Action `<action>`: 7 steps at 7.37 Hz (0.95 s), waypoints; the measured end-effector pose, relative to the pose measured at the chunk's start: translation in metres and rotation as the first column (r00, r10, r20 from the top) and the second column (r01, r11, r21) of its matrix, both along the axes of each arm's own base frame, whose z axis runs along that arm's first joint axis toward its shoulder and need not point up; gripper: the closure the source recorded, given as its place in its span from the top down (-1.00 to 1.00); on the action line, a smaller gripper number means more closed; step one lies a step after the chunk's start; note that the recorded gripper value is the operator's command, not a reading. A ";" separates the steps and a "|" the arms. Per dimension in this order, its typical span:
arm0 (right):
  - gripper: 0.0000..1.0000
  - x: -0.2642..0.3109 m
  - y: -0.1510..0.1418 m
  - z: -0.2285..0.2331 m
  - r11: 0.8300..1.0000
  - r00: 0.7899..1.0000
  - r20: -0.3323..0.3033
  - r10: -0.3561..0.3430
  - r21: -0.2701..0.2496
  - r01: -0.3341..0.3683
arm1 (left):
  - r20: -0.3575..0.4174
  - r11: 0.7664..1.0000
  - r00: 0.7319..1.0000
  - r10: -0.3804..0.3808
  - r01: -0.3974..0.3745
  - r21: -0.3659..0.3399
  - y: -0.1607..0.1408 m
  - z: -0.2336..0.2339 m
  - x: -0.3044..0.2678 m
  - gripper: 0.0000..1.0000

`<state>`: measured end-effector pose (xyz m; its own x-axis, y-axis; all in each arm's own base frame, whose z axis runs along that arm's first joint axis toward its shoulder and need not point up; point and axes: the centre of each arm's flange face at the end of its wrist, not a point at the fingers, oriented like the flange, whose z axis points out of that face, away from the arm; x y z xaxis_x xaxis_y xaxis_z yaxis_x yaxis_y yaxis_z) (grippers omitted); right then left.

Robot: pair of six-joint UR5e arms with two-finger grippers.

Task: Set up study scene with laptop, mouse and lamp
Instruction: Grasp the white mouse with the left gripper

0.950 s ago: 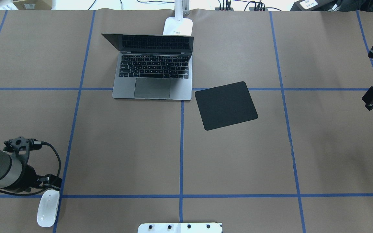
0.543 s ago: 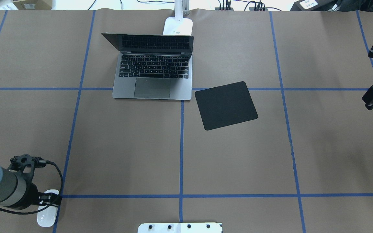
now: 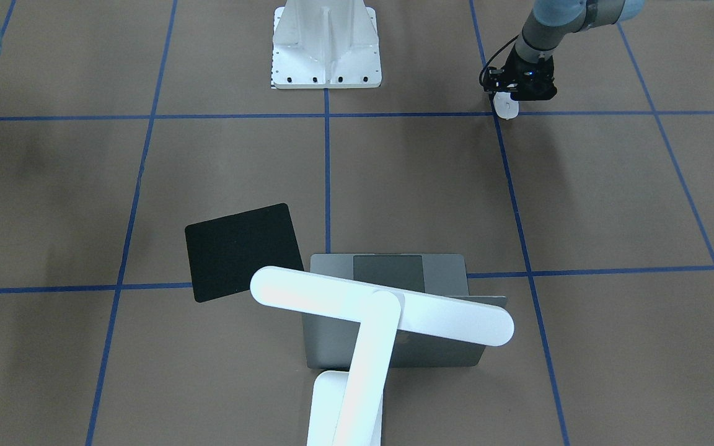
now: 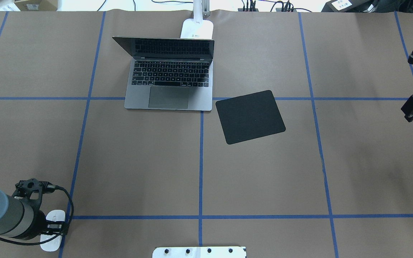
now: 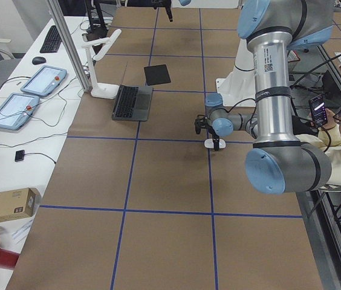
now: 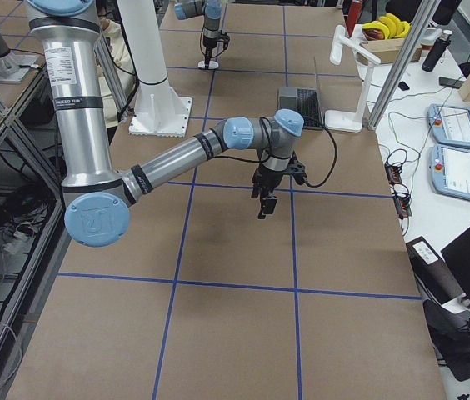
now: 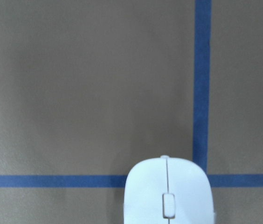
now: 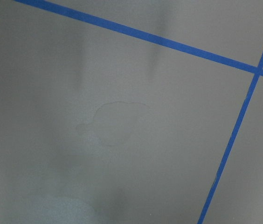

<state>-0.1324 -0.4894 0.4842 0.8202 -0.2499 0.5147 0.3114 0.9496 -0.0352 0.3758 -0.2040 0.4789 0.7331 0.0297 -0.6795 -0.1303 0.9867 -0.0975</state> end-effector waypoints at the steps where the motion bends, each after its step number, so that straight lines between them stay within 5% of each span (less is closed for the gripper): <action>1: 1.00 0.001 0.000 0.000 1.000 1.000 0.000 0.001 0.000 -0.001 | -0.002 1.000 1.000 -0.001 0.001 0.000 0.000 -0.001 0.000 -0.61; 4: 1.00 0.003 -0.002 -0.002 1.000 1.000 -0.002 0.008 -0.005 -0.008 | -0.065 1.000 0.998 0.007 -0.008 -0.005 -0.003 -0.031 -0.010 -0.61; 7: 1.00 0.006 -0.005 0.005 1.000 1.000 -0.011 0.008 -0.029 -0.009 | -0.214 0.997 0.975 -0.063 0.069 0.021 -0.047 -0.098 -0.012 -0.61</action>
<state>-0.1268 -0.4943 0.4890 0.8278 -0.2280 0.5125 0.3027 0.9508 -0.0659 0.3643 -0.2512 0.3812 0.5727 0.0078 -0.8197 -0.0799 0.9957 -0.0463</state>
